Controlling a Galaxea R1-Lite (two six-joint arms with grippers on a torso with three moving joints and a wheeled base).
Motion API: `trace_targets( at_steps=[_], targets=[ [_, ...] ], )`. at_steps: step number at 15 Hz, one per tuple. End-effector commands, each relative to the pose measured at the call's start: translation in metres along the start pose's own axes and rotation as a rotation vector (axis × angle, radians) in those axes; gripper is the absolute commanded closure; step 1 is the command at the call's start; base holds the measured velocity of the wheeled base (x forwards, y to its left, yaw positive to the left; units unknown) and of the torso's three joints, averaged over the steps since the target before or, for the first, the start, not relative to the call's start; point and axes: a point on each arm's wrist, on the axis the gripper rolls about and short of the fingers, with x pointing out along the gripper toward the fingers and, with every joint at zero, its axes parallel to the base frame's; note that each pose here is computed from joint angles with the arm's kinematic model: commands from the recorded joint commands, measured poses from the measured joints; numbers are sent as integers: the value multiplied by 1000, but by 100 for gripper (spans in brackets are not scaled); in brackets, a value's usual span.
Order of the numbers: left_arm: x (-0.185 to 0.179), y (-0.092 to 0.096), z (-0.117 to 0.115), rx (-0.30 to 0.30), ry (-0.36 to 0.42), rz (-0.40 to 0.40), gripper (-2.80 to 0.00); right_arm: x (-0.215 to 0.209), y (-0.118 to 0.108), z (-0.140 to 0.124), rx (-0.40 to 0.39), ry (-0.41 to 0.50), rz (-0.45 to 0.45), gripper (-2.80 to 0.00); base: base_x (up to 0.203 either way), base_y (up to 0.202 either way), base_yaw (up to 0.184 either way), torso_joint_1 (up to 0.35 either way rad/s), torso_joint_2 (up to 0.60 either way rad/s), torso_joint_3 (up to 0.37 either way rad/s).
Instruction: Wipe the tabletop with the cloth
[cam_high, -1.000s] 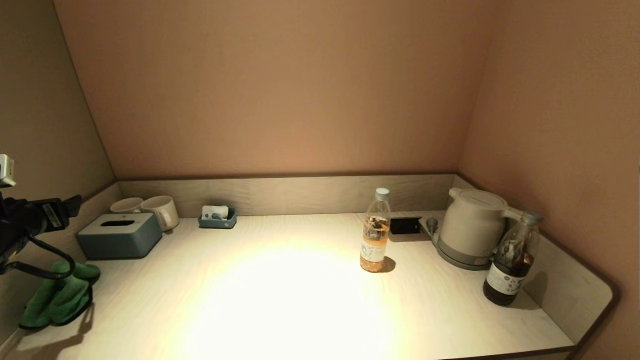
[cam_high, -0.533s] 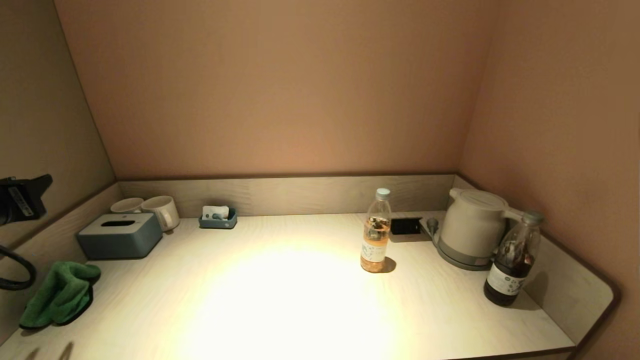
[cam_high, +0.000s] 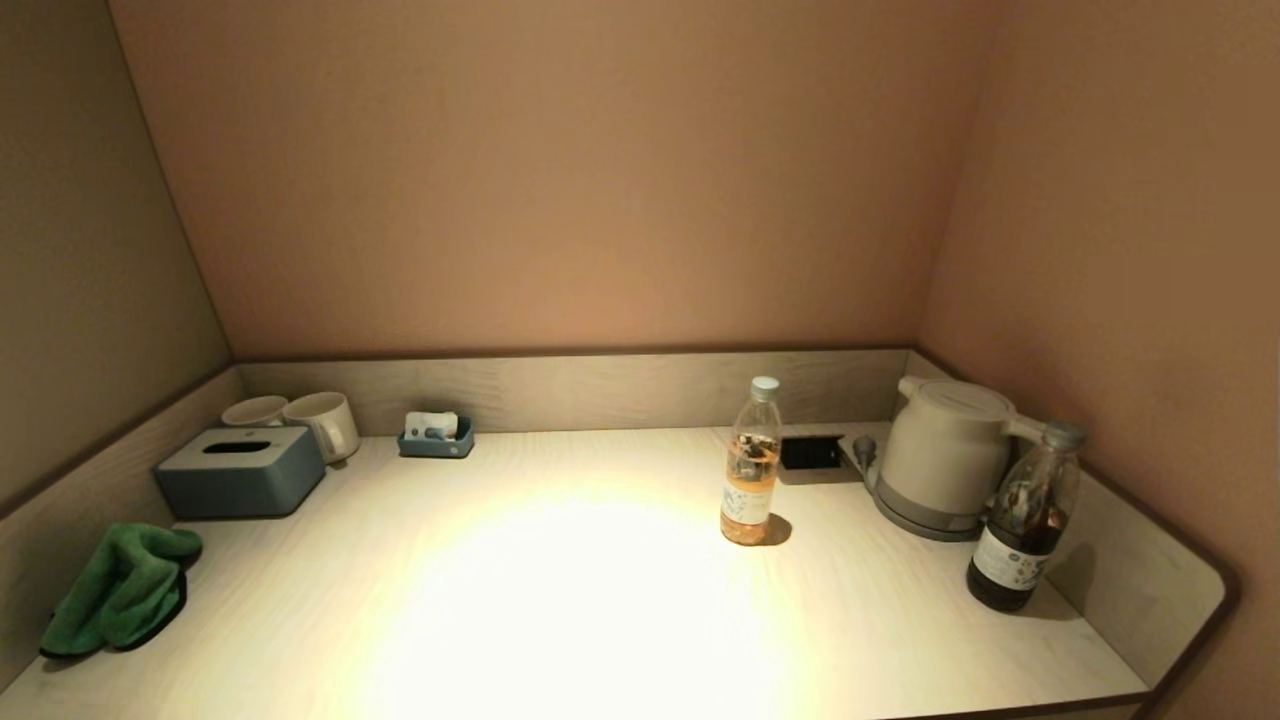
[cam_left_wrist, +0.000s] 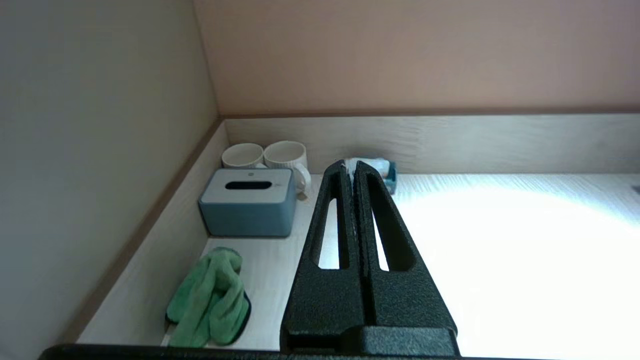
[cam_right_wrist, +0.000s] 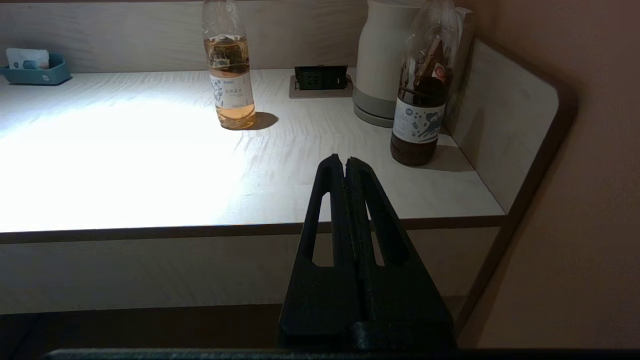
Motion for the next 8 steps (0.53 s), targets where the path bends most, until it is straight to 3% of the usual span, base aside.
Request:
trace_targets(
  at_steps=[1, 8],
  targets=[
    [-47, 0, 6, 0, -88, -12, 0, 0, 0, 0, 0, 1, 0, 0, 0, 0, 0, 0, 0, 0],
    [-126, -1, -22, 4, -73, -61, 0, 0, 0, 0, 0, 1, 0, 0, 0, 0, 0, 0, 0, 0]
  ],
)
